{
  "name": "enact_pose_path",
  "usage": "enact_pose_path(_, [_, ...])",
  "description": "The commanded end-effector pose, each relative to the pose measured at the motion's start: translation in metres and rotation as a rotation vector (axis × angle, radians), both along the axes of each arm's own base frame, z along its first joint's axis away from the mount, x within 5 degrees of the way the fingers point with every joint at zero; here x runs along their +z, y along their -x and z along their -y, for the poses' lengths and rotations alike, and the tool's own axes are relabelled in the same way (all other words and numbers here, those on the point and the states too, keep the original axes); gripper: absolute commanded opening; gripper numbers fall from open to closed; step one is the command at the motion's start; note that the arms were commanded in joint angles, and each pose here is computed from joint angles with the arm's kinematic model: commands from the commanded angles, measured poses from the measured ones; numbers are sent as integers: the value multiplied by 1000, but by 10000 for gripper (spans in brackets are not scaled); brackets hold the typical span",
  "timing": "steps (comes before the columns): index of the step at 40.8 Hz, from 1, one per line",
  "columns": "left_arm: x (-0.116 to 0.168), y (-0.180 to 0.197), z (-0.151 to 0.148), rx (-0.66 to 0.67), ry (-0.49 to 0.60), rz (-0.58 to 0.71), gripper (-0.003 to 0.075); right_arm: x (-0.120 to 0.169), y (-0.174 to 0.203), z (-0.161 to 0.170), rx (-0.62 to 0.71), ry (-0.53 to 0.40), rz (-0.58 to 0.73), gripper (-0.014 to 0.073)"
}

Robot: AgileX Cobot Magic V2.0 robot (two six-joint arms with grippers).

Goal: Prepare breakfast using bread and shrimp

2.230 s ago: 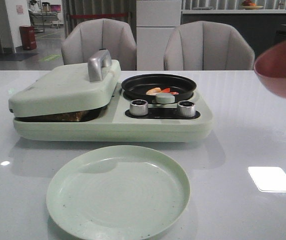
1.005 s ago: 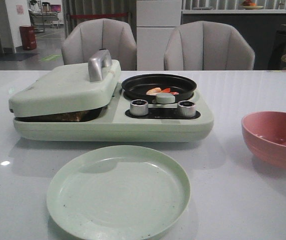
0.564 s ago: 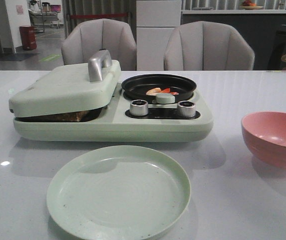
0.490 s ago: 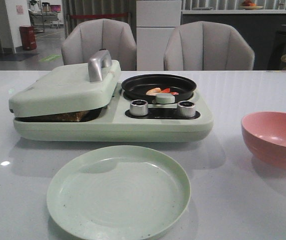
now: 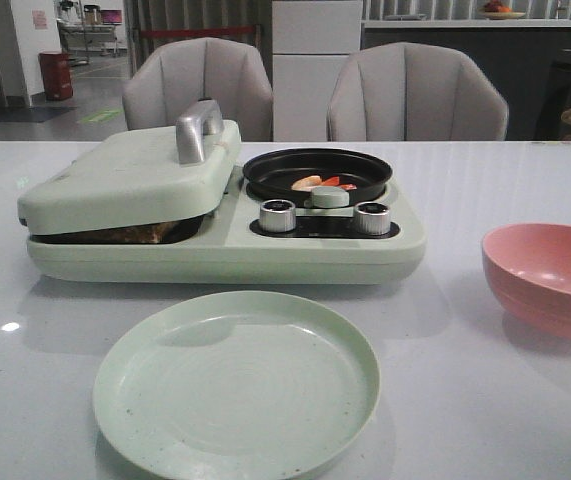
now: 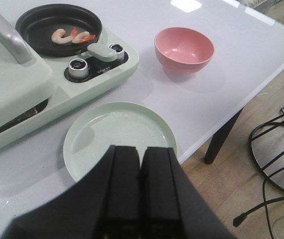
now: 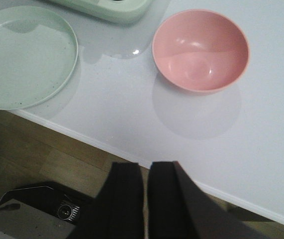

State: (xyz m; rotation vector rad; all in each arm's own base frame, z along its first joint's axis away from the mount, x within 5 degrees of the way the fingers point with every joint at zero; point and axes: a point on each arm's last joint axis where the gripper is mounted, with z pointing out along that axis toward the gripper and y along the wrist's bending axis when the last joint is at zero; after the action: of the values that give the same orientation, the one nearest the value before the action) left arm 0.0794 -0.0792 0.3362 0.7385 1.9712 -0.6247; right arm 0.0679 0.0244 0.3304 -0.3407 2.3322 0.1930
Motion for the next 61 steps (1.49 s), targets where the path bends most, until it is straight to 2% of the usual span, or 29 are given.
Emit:
enact_pose_path(1, [15, -1, 1, 14, 82, 51, 101, 5, 8, 4, -6, -28, 103, 201])
enact_pose_path(7, [15, -1, 1, 14, 82, 51, 101, -3, 22, 10, -6, -42, 140, 235])
enact_pose_path(19, [15, -1, 1, 14, 82, 51, 102, -7, 26, 11, -6, -44, 144, 228])
enact_pose_path(23, [15, -1, 1, 14, 82, 51, 102, -7, 26, 11, -6, -44, 144, 153])
enact_pose_path(27, [15, -1, 1, 14, 82, 51, 102, -6, 26, 11, -6, -44, 146, 31])
enact_pose_path(34, [14, -2, 0, 17, 57, 65, 102, -6, 26, 11, -6, -48, 157, 36])
enact_pose_path(44, [9, -14, -18, 234, -29, 58, 102, -7, 26, 11, -5, -47, 145, 36])
enact_pose_path(48, [6, -12, -18, 232, -45, 22, 102, -7, 26, 11, -5, -47, 145, 36])
enact_pose_path(61, [6, -13, -18, 233, -43, 25, 102, -7, 26, 11, -5, -47, 145, 36])
